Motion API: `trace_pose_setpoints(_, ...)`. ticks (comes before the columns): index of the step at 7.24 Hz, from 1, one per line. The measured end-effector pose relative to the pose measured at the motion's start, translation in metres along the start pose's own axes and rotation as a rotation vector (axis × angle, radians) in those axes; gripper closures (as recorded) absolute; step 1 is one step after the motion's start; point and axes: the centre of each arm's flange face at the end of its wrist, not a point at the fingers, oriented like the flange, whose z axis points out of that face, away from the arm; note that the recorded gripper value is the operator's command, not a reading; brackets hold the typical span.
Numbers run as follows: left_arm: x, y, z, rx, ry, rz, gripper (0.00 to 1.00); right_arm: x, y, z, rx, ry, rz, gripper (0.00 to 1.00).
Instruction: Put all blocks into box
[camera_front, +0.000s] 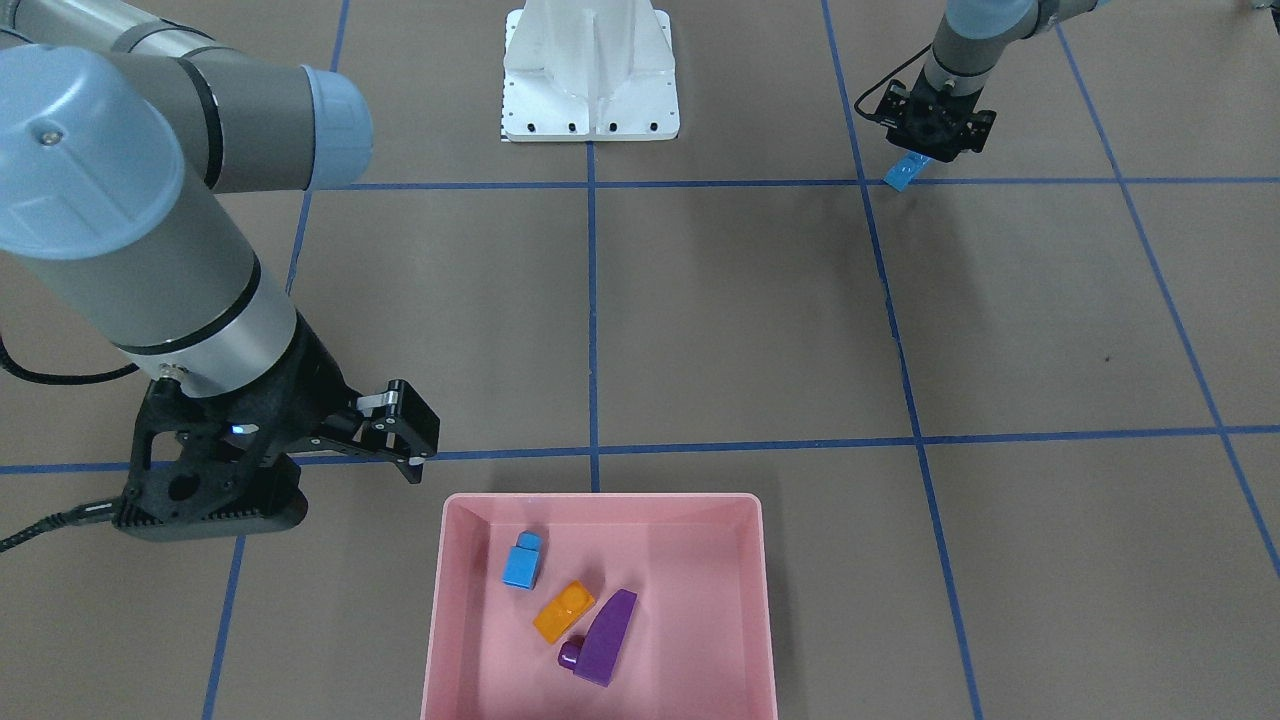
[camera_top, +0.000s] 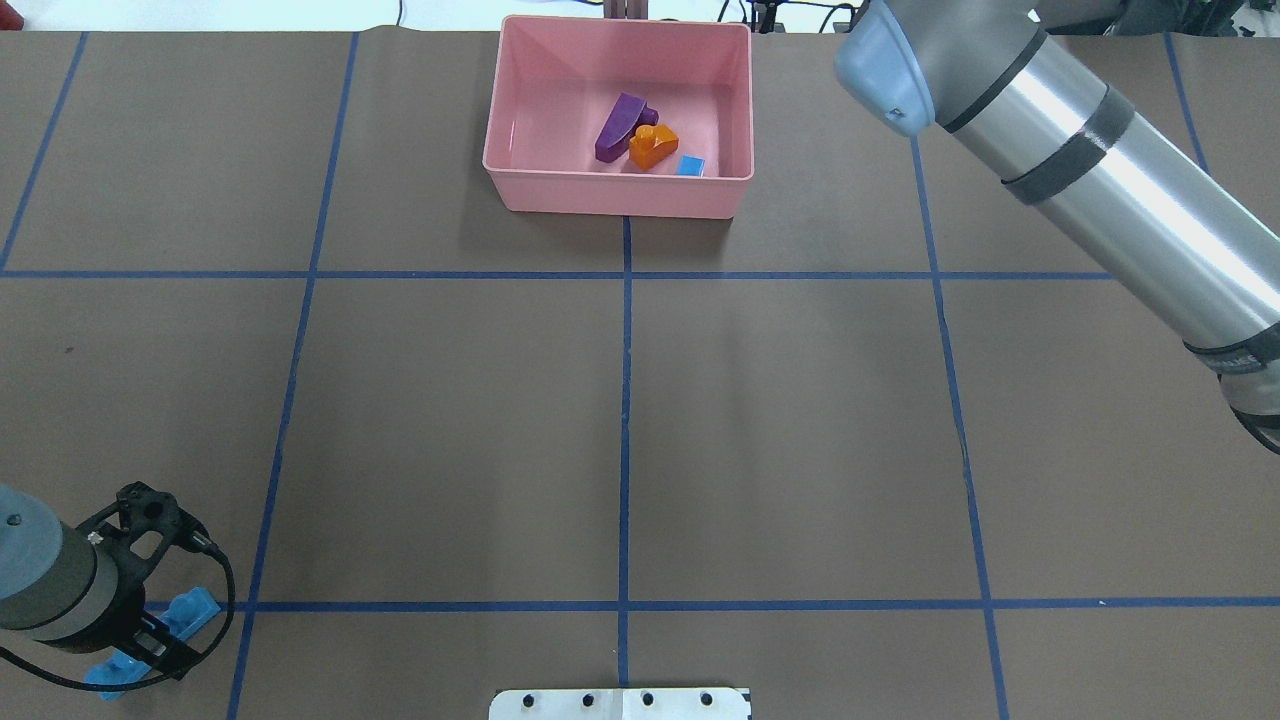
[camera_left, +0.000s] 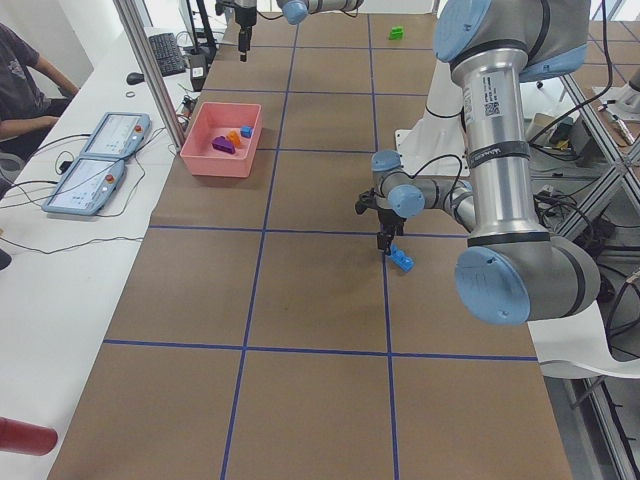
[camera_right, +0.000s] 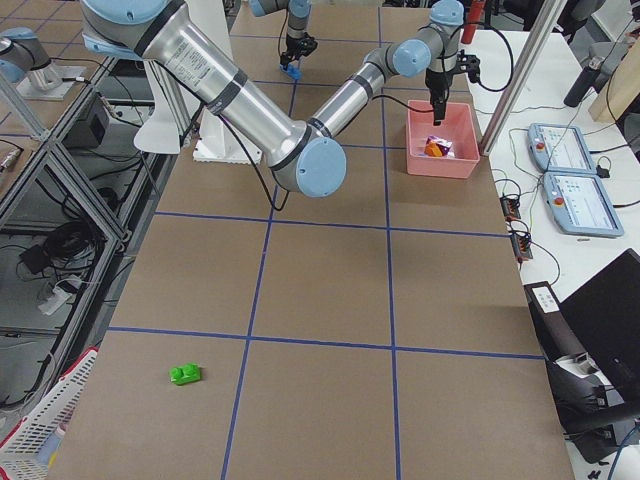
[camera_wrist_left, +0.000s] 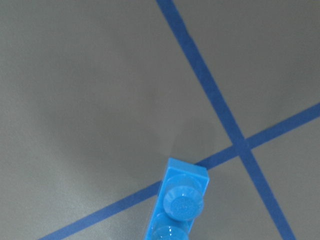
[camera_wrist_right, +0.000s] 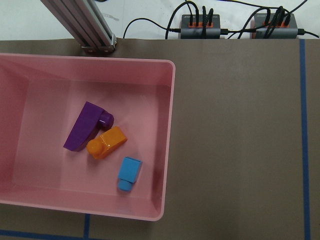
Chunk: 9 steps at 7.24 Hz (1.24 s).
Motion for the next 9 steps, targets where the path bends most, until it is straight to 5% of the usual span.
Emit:
trace_pose_setpoints(2,0.005,-0.001,0.015,-0.021,-0.004,0.011,0.0,0.023,0.01,-0.013,-0.024,0.038,-0.034,0.0)
trace_pose_setpoints(3,0.006,-0.001,0.017,-0.025,-0.005,0.013,0.11,0.046,0.019,-0.017,-0.031,0.055,-0.06,0.0)
trace_pose_setpoints(5,0.006,-0.001,0.018,-0.025,-0.004,0.016,0.41,0.088,0.03,-0.026,-0.038,0.083,-0.096,0.0)
trace_pose_setpoints(8,0.014,0.003,0.02,-0.034,0.002,0.034,1.0,0.143,0.029,-0.045,-0.064,0.133,-0.151,0.0)
trace_pose_setpoints(9,0.017,0.004,0.015,-0.029,0.009,0.039,1.0,0.162,0.029,-0.051,-0.064,0.144,-0.163,0.0)
